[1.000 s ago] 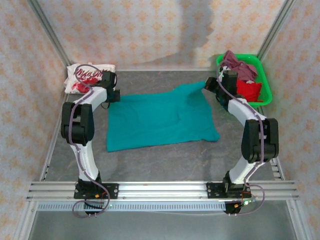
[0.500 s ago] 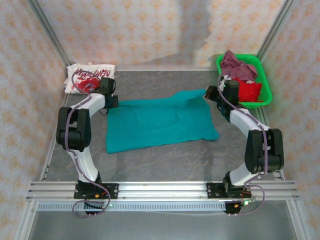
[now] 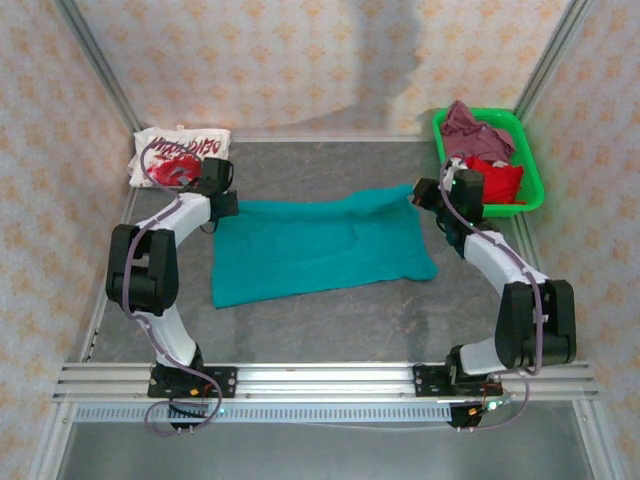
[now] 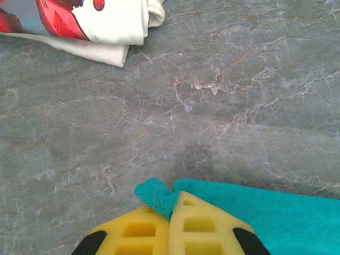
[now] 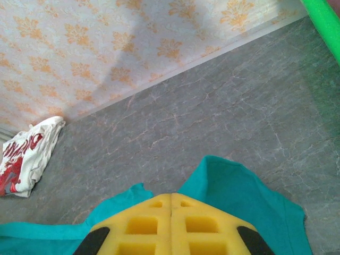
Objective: Fold and stack the t-shirts
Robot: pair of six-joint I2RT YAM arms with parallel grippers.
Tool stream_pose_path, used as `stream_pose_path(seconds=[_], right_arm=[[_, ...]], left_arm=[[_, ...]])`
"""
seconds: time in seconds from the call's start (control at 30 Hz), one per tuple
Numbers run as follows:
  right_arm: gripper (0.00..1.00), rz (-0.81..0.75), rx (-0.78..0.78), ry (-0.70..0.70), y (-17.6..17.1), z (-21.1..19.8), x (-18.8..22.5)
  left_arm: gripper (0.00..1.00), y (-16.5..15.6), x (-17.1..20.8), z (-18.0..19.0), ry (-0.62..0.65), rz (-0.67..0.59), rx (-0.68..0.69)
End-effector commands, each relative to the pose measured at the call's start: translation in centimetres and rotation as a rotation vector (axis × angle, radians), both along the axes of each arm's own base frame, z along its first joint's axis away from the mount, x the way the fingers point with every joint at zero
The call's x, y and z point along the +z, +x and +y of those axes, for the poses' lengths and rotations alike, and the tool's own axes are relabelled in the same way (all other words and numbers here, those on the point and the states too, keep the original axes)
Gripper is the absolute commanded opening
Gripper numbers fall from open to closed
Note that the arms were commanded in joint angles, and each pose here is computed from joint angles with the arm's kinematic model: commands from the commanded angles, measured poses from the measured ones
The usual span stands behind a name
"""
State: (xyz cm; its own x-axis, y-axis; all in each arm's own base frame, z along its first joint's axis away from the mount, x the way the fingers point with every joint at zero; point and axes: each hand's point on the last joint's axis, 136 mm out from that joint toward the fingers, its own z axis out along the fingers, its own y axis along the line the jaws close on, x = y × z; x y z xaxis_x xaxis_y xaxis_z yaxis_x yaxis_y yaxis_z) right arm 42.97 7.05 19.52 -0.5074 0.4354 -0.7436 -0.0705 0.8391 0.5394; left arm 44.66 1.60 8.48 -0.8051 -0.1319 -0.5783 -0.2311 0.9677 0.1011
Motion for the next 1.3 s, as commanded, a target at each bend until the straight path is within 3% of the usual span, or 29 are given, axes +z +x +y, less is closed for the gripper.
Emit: stream_pose_path(seconds=[0.0,0.17,0.2,0.27,0.3,0.47,0.7,0.83,0.87,1.03,1.27], right_arm=[[0.00,0.000,-0.005,0.010,-1.2,-0.2,0.2],[0.00,0.030,-0.013,0.014,-3.2,-0.3,-0.7],[0.03,0.032,-0.015,0.022,-3.7,-0.3,-0.8],[0.24,0.048,-0.020,0.028,-4.8,-0.4,-1.2],[0.27,0.044,-0.012,0.034,-5.3,-0.3,-1.1],[0.29,0.023,0.010,0.046,-6.5,0.1,0.5],[0.28,0.049,0.113,0.044,-4.2,3.3,0.6],[0.33,0.216,0.196,-0.007,-2.3,6.5,-2.3],[0.35,0.270,0.208,-0.017,-1.8,7.1,-3.4],[0.45,0.460,0.238,-0.103,-0.1,8.5,-7.8],[0.50,0.571,0.386,-0.211,0.6,11.4,-11.0]], left_arm=[[0.00,-0.9,1.4,0.7,0.043,-0.041,0.047],[0.04,-3.0,1.1,0.9,0.069,-0.037,0.070],[0.10,-3.6,1.5,1.0,0.084,-0.049,0.078],[0.28,-4.9,2.1,1.2,0.100,-0.068,0.092],[0.32,-5.5,2.4,1.3,0.100,-0.085,0.095],[0.36,-6.6,4.3,1.6,0.104,-0.167,0.097],[0.38,-3.2,3.9,-2.0,-0.037,-0.111,-0.032],[0.41,-2.0,2.3,-4.2,-0.083,-0.030,-0.103],[0.46,-1.9,1.9,-4.5,-0.079,-0.009,-0.113],[0.46,-2.3,0.7,-6.0,-0.092,0.040,-0.140],[0.47,-4.2,0.9,-9.0,-0.154,0.047,-0.184]])
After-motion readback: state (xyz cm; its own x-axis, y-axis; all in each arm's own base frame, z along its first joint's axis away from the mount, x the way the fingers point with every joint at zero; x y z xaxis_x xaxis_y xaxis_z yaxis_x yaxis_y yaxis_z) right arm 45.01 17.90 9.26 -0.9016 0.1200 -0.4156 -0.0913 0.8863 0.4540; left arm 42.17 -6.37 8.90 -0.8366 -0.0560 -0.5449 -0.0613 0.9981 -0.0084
